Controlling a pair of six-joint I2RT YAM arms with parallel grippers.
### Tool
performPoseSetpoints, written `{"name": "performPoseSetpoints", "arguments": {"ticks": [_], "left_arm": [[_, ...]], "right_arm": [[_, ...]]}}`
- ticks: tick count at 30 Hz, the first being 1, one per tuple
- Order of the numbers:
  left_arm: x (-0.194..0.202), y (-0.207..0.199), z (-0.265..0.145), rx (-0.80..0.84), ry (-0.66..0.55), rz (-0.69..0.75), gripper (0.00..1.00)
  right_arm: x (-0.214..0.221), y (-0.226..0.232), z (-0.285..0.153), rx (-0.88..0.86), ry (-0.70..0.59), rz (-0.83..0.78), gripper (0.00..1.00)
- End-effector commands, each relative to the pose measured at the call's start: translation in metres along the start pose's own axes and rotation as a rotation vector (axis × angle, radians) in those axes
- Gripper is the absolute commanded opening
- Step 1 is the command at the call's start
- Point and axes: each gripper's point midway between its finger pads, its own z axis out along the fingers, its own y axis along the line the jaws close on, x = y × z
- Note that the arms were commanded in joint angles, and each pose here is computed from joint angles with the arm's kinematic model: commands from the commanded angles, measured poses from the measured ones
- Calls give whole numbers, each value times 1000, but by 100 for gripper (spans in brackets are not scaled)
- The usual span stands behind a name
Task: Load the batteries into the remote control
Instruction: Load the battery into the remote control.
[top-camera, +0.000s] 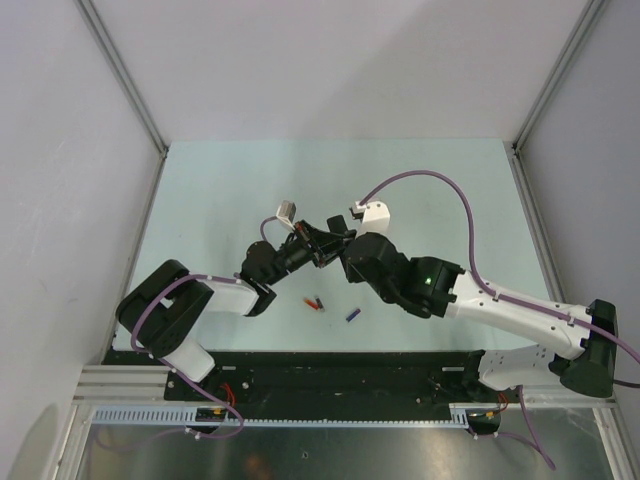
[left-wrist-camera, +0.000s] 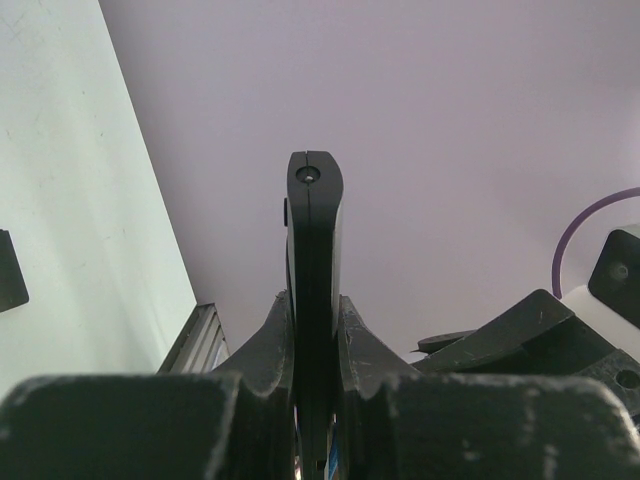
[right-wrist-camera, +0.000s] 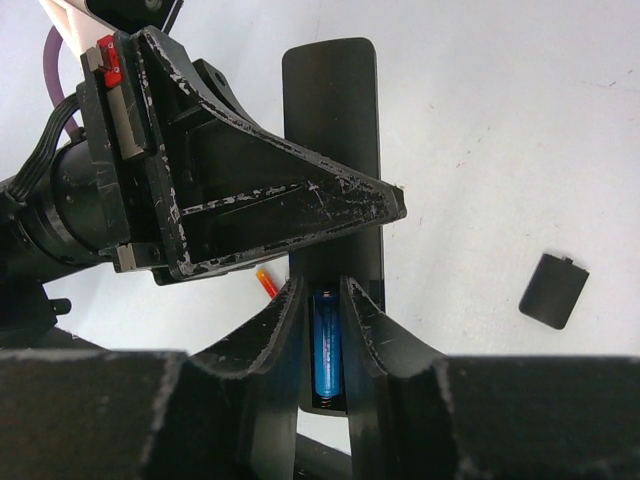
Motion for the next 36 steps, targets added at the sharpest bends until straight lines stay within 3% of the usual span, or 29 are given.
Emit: {"name": "performPoseSetpoints", "arguments": {"ticks": [1, 12, 21, 36], "left_arm": [[-3, -38, -1, 132, -8, 37, 0], [-5, -41, -2, 139, -13, 41, 0], [-3, -42, -2, 141, -7, 43, 0], [-4, -41, -3, 136, -12, 30, 0]], "right_arm": [[-17, 4, -10, -7, -37, 36, 27], [-8, 6, -12, -10, -7, 25, 22], [-8, 6, -11, -9, -7, 26, 0], [-33, 14, -23, -61, -122, 107, 0]]}}
